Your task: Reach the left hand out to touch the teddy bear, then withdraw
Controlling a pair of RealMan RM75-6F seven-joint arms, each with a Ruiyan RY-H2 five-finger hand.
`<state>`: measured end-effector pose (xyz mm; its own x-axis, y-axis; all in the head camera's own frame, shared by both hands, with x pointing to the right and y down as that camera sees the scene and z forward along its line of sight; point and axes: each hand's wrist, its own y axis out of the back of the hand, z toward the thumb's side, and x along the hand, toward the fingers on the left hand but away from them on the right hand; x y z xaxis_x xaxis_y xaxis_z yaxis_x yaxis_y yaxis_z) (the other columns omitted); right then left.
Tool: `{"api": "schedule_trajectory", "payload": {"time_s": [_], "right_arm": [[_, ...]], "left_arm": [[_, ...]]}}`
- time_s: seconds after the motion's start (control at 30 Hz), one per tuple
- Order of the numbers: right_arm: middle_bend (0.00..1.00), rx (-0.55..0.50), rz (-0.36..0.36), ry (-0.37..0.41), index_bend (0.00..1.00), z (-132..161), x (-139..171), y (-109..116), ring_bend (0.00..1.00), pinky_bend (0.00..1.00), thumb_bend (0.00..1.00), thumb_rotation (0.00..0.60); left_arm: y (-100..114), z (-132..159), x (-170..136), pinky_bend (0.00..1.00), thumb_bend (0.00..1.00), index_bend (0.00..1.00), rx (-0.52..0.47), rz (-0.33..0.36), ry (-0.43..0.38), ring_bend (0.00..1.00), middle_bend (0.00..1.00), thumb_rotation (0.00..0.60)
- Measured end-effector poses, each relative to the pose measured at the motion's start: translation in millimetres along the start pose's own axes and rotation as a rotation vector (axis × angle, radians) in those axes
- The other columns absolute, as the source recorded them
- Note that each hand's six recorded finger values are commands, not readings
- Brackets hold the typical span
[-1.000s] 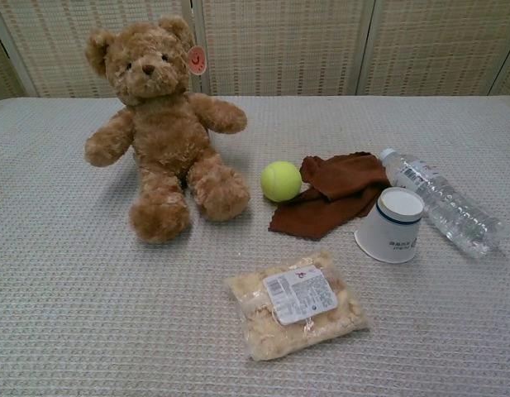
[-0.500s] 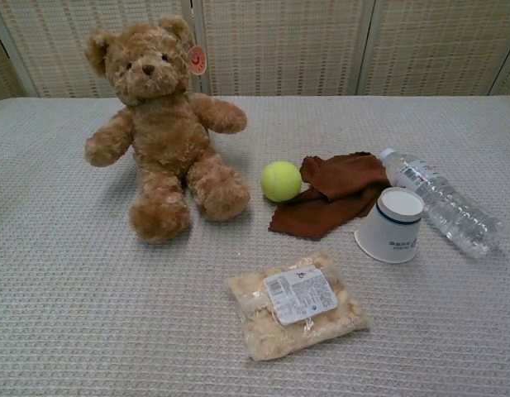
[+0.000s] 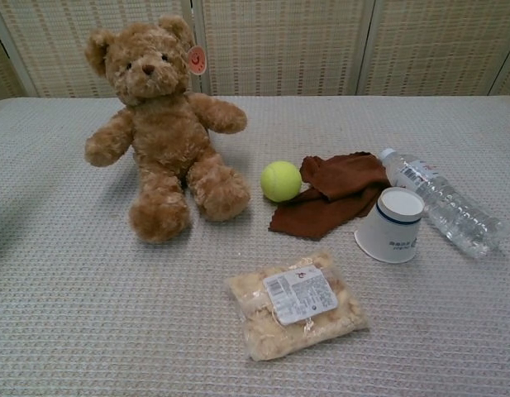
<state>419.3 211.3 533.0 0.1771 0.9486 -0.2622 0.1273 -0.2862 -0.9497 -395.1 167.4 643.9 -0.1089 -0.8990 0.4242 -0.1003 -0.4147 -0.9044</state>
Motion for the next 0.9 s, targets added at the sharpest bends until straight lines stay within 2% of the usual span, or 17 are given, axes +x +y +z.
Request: {"api": "schedule_trajectory", "payload": {"time_s": [0.5, 0.9], "right_arm": [[0.17, -0.024, 0.046, 0.01, 0.0, 1, 0, -5, 0.0, 0.21, 0.18, 0.6], [0.17, -0.037, 0.048, 0.011, 0.0, 1, -1, -5, 0.0, 0.21, 0.18, 0.6]], "left_arm": [[-34, 43, 54, 0.36, 0.36, 0.11, -0.033, -0.132, 0.08, 0.25, 0.21, 0.6], [-43, 66, 73, 0.36, 0.36, 0.15, -0.022, -0.176, 0.135, 0.25, 0.23, 0.6]]}}
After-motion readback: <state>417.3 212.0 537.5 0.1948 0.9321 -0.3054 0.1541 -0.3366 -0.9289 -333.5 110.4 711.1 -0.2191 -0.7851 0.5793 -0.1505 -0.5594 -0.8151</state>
